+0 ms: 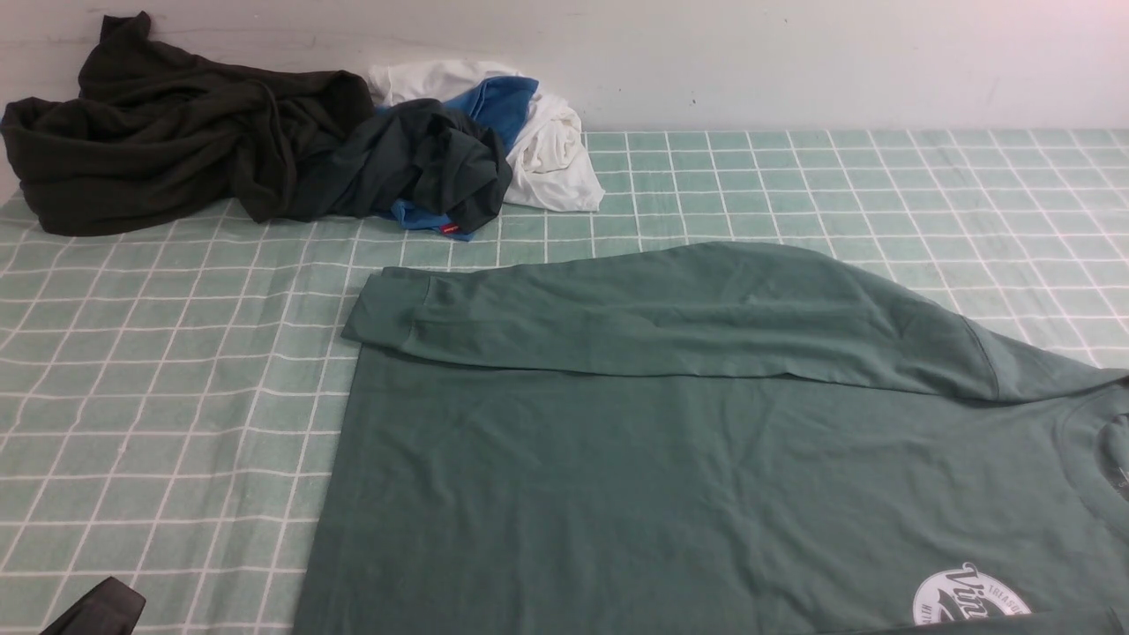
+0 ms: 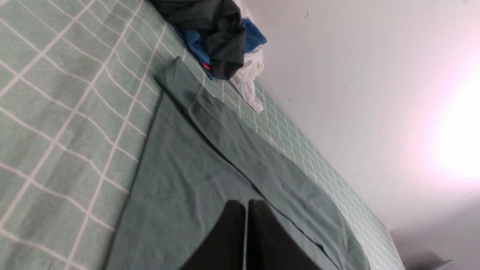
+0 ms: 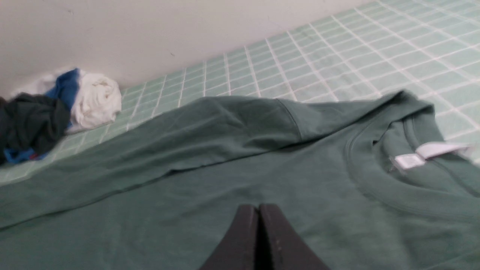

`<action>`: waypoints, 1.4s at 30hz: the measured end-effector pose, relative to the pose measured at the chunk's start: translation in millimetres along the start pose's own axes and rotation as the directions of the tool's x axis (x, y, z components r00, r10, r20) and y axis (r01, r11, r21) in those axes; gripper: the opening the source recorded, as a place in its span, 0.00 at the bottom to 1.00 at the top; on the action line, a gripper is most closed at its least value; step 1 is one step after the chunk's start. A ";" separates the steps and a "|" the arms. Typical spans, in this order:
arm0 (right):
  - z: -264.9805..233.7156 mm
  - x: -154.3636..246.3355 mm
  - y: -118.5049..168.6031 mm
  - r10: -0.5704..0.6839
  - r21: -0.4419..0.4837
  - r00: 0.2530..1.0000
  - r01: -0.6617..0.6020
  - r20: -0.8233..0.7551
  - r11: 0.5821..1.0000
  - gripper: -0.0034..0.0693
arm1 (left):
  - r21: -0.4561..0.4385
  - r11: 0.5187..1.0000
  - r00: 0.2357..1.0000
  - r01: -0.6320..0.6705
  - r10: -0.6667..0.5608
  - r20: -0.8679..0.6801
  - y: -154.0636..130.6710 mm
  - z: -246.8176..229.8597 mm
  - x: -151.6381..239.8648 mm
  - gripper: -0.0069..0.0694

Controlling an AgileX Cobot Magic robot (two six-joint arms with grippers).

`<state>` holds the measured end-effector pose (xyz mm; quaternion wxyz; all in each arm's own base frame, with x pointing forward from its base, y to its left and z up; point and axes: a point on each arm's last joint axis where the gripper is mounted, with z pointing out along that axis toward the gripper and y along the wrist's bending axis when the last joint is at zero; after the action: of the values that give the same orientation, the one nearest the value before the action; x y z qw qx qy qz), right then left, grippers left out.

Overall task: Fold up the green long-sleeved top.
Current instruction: Use the left arm to clamp the cuff closest to it

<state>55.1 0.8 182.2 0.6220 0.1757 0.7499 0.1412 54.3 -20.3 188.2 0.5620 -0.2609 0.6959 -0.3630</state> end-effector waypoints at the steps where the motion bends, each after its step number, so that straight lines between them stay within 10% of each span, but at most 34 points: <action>1: 0.0 0.7 2.2 0.142 -0.023 0.990 -0.142 -0.011 0.990 0.03 | 0.002 1.000 1.000 0.002 -0.002 0.005 -0.2 0.0 -0.5 0.09; 10: -0.6 1.1 11.1 0.626 -0.090 0.775 -0.632 -0.085 0.770 0.03 | 0.013 0.995 0.995 -0.099 0.099 0.007 -3.7 -0.8 -2.2 0.09; 14: -0.5 -1.2 10.3 0.597 -0.101 0.800 -0.600 -0.056 0.794 0.03 | 0.053 0.968 0.969 -0.247 0.244 0.045 -20.6 -5.7 -12.8 0.09; 20: -1.0 -8.6 8.4 0.335 -0.107 0.941 -0.329 0.047 0.938 0.03 | 0.028 0.864 0.862 -0.503 0.504 -0.062 -55.7 1.7 -38.6 0.09; 29: 12.5 -90.4 48.6 -0.202 -0.028 0.971 0.201 -0.128 0.979 0.03 | 0.048 0.580 0.462 -0.813 0.693 -0.554 -97.7 47.2 -94.4 0.09; 35: 45.2 -127.6 84.5 -0.409 -0.199 0.747 0.359 -0.524 0.912 0.03 | 0.189 0.496 0.199 -0.847 0.627 -0.753 -109.0 83.9 -100.7 0.09; 42: 58.9 -87.9 111.9 -0.590 -0.498 0.315 0.327 -0.744 0.803 0.03 | 0.482 0.470 -0.169 -0.739 0.564 -0.808 -107.5 119.0 -37.2 0.20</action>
<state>137.3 62.4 296.9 0.1784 -0.2260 0.9499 0.1214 173.7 -81.4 283.6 0.1277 0.3511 0.9266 -0.0416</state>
